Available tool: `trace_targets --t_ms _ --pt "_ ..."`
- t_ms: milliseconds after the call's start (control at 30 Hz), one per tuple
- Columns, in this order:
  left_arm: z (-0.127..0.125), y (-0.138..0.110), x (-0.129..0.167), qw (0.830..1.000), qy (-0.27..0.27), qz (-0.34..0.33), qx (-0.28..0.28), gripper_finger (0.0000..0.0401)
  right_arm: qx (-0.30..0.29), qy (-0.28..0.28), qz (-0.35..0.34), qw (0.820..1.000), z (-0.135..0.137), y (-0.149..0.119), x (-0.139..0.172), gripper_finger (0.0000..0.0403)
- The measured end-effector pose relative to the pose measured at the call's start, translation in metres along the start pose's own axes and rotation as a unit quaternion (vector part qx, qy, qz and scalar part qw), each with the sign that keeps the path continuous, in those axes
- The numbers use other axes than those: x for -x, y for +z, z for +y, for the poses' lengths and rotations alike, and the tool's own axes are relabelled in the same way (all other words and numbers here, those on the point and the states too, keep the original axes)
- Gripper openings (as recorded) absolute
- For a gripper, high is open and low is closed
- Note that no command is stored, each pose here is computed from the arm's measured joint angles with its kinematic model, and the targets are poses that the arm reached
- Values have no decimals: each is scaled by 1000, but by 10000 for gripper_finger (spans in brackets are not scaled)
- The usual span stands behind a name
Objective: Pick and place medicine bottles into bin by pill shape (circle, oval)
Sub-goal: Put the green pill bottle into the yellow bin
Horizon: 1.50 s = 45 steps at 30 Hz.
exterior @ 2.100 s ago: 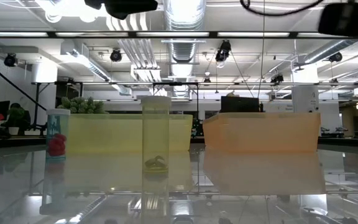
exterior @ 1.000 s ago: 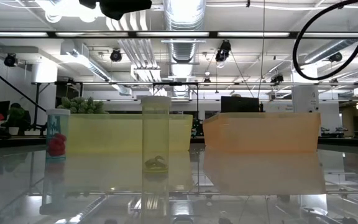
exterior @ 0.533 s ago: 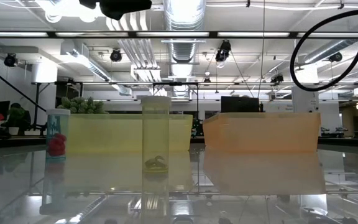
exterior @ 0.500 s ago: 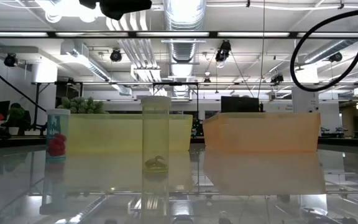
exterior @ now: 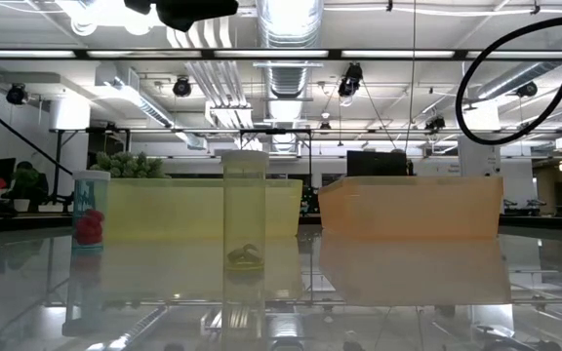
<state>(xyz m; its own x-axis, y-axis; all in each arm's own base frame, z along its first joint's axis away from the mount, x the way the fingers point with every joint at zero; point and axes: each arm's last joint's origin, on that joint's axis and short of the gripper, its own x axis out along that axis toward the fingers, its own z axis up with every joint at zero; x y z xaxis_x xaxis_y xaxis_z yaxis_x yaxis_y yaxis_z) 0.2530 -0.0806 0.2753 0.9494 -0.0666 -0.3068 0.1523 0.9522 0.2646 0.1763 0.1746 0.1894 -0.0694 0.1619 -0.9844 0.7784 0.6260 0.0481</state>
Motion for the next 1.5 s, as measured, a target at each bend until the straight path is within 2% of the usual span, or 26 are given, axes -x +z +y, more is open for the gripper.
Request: trace_targets --t_ms 200,400,533,667,833,1067,1500 --pt "1 -3 6 1000 -1 8 1 150 9 8 27 1000 -1 -2 4 112" --pt "4 -10 20 1000 12 2 3 150 19 55 30 998 3 -6 27 111" --pt "10 -16 36 998 61 -7 9 150 19 91 31 995 11 -6 46 111" --pt "15 -19 51 995 90 -31 5 150 23 129 18 991 23 7 66 111" --pt "17 -25 63 994 96 -50 15 150 46 162 -19 986 40 37 87 111" --pt "17 -31 68 993 98 -57 18 150 114 172 -70 976 63 97 111 111" --pt "17 -31 69 993 98 -59 15 150 270 117 -123 948 99 214 142 111"
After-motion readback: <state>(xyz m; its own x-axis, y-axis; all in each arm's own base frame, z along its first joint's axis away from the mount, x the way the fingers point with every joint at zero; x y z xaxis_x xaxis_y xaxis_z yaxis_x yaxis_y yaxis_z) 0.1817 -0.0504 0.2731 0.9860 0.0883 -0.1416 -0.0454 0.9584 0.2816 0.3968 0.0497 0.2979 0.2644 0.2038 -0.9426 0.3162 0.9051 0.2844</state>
